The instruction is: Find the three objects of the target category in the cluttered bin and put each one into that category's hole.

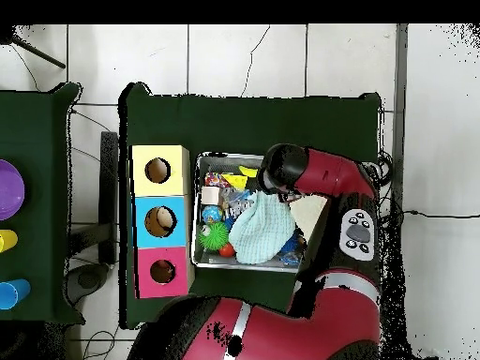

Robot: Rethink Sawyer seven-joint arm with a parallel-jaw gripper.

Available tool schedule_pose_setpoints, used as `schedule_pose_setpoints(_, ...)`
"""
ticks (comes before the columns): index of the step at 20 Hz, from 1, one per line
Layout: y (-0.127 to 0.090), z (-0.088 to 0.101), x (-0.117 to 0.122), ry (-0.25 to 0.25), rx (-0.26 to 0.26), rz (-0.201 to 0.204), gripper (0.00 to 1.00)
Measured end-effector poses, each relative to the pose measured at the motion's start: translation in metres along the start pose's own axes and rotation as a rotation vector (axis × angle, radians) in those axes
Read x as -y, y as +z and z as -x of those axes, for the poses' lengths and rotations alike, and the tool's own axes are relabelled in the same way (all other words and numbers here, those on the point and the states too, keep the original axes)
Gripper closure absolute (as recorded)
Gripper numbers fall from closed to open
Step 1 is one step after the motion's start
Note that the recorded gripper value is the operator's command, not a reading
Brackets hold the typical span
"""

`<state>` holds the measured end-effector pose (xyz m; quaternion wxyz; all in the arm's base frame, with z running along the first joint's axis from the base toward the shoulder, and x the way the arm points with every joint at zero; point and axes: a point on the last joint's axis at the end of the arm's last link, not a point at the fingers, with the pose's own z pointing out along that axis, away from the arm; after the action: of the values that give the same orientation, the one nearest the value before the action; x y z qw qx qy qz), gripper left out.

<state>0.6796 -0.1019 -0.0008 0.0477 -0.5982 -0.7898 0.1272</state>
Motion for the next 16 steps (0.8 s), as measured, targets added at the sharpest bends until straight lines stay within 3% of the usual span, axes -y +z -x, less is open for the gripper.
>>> schedule_pose_setpoints(9,-0.001,0.002,-0.005,-0.001,0.008,0.011,1.0)
schedule_pose_setpoints(16,0.011,0.001,-0.007,-0.005,0.02,0.028,1.0)
